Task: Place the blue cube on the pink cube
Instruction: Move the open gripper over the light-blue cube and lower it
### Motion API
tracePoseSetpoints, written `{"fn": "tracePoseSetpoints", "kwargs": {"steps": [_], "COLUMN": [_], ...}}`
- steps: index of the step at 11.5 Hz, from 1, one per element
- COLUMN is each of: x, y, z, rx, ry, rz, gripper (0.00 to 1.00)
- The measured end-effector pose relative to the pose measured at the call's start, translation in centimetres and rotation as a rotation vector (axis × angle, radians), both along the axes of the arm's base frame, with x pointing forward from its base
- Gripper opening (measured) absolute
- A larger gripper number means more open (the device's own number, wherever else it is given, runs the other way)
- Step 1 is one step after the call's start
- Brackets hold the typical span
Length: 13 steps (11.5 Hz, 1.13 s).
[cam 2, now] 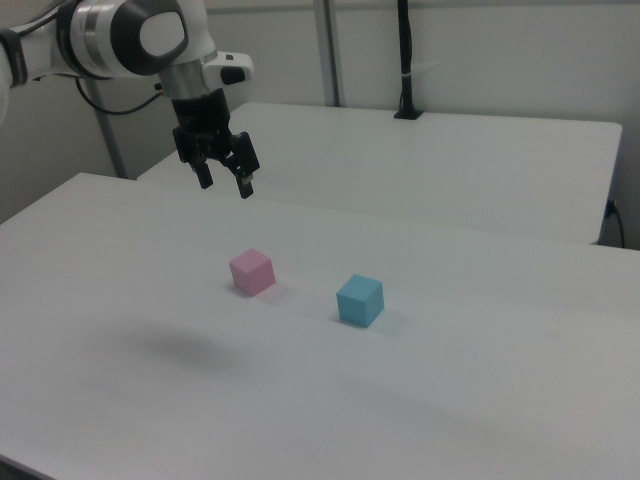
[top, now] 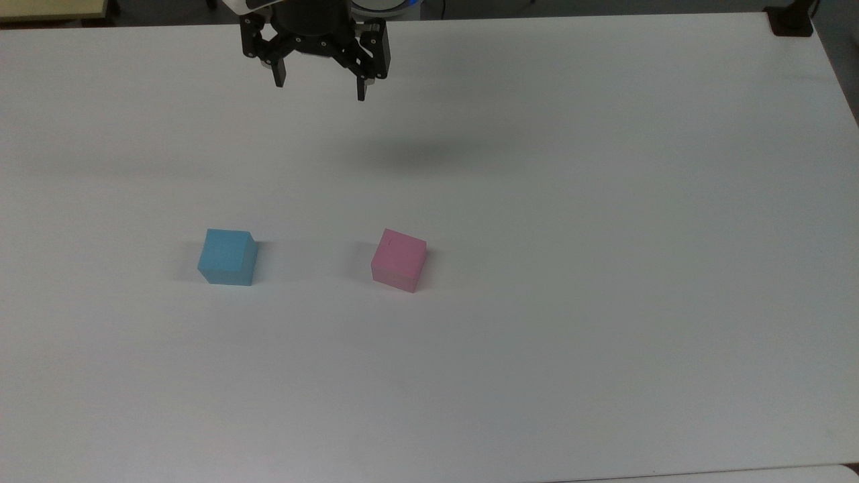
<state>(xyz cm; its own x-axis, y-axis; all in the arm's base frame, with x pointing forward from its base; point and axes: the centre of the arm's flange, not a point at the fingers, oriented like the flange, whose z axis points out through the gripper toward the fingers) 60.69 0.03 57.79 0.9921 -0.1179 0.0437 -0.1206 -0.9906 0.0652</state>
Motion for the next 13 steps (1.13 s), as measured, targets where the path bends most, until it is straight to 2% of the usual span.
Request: {"fn": "tracePoseSetpoints", "kwargs": {"steps": [8,11,13], "x": [0.0,2.4,4.8], "y": [-1.7,-3.0,-5.8], "z": [-0.3,-3.8,-8.8], "rx": [-0.001,-0.012,-0.029], "ry": [0.005,-0.014,-0.026], "rz": [-0.027,0.036,0.014], "gripper": [1.00,1.00,1.00]}}
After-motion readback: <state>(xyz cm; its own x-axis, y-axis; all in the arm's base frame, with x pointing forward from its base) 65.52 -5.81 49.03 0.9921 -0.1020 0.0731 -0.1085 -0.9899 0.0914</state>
